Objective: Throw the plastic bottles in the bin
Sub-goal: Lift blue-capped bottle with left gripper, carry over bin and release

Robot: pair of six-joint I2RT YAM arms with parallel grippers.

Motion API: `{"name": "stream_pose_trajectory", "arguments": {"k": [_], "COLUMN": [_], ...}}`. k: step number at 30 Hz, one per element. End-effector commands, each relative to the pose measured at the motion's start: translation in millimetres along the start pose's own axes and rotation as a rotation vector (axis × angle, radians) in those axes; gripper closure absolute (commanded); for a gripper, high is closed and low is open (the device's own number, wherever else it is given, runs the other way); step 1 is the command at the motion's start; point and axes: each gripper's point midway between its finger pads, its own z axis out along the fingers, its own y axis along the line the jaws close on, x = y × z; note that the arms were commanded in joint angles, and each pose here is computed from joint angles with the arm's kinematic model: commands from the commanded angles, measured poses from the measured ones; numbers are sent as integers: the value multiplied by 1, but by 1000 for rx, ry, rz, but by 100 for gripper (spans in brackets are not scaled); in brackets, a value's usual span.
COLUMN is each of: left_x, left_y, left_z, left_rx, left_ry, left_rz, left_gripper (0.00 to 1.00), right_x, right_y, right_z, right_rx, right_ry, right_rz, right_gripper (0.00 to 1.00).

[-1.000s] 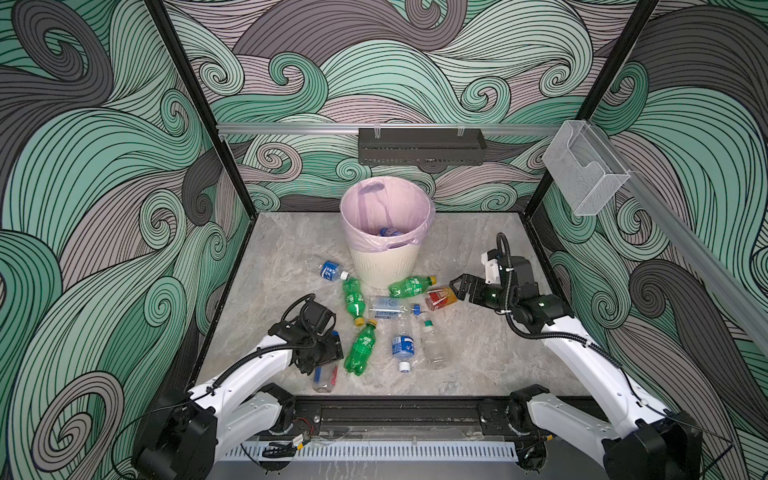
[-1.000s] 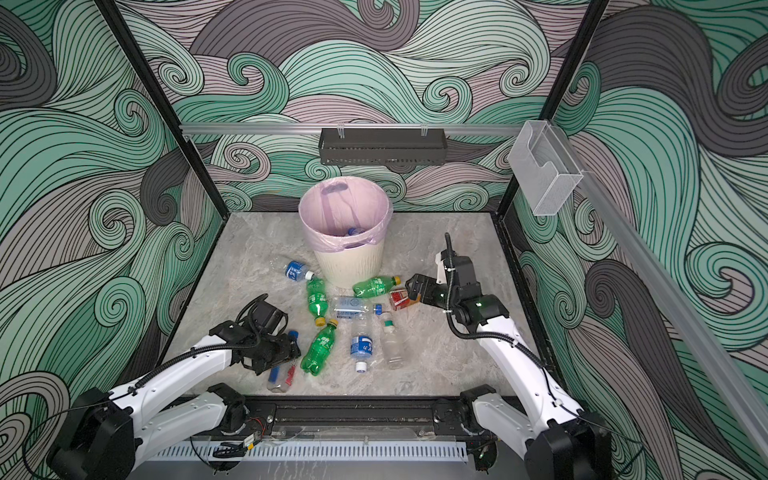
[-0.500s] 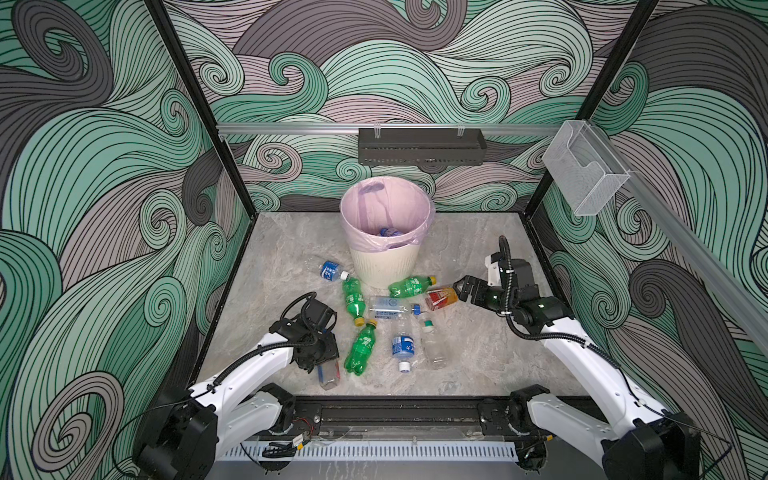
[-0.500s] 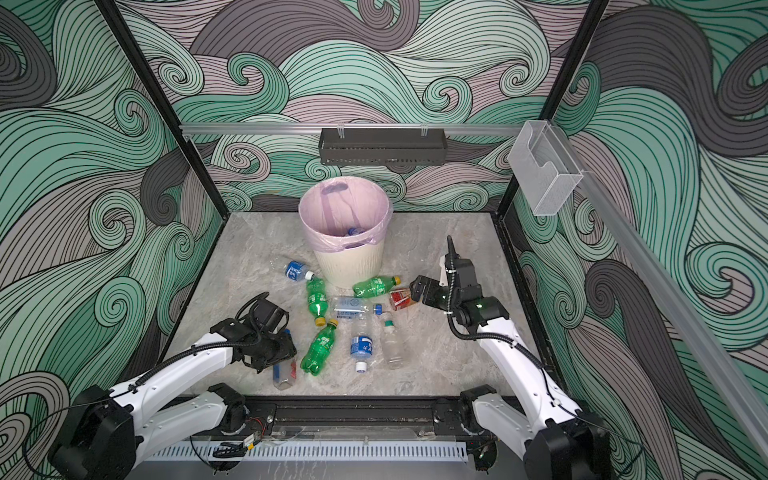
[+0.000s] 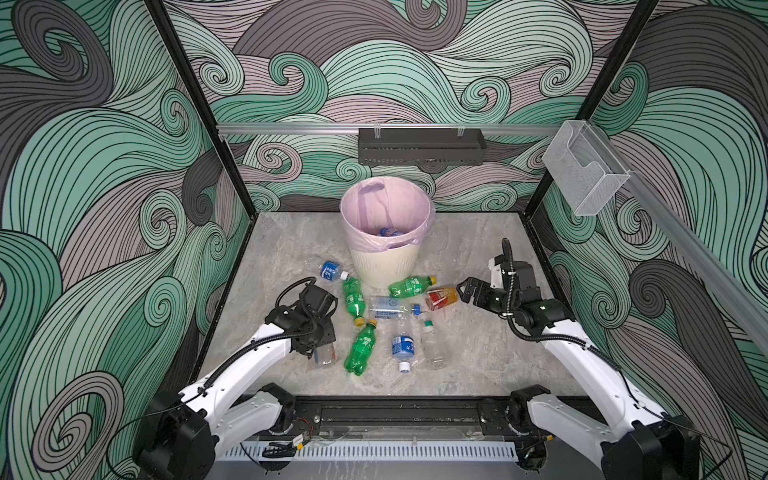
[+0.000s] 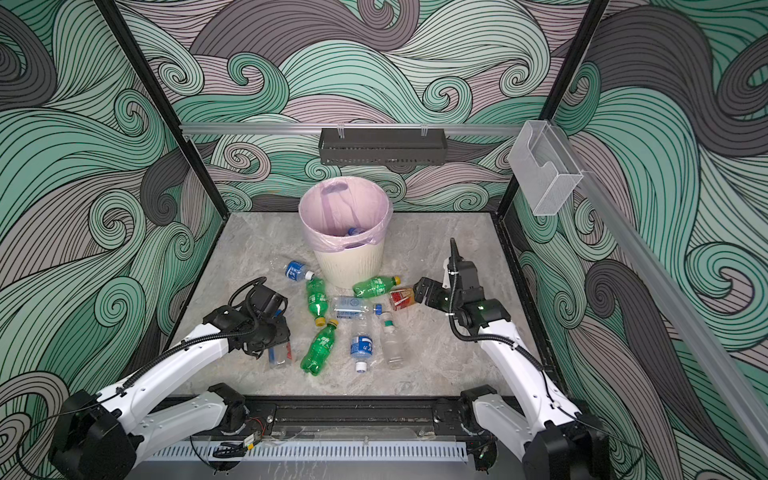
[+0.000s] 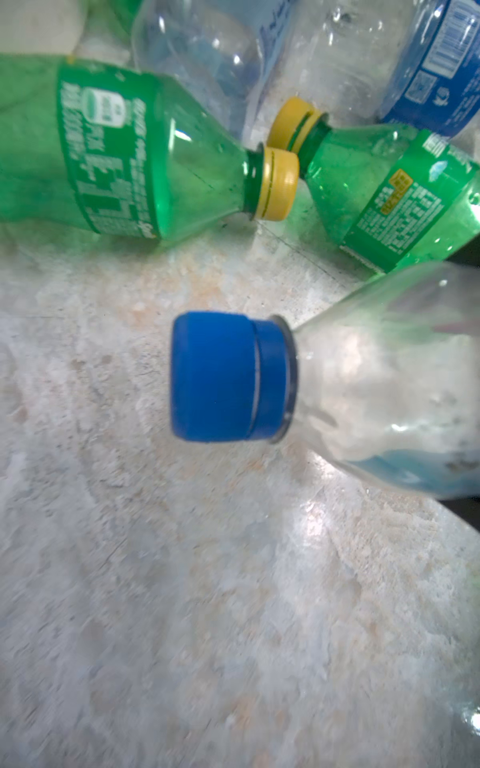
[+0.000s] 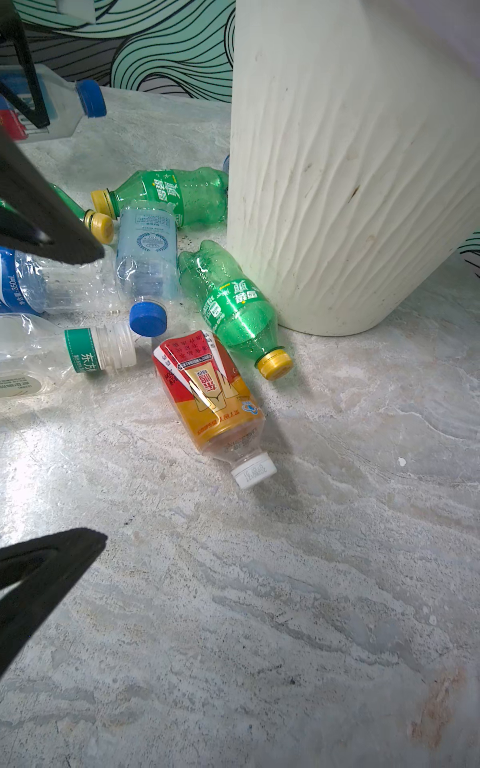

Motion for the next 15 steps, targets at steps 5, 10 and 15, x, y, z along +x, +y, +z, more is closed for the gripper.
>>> {"name": "stream_pose_trajectory", "arguments": {"k": [5, 10, 15], "left_x": [-40, -89, -164], "left_y": [-5, -48, -121], "left_z": [-27, -73, -156], "left_rx": [-20, 88, 264], "left_ry": [-165, -255, -396], "left_rz": [18, 85, 156], "left_gripper": [49, 49, 49], "right_x": [7, 15, 23], "right_y": [-13, -21, -23], "right_z": [3, 2, 2], "right_rx": [40, 74, 71], "right_ry": [9, 32, 46], "right_rz": [4, -21, -9], "right_gripper": [1, 1, 1]}}
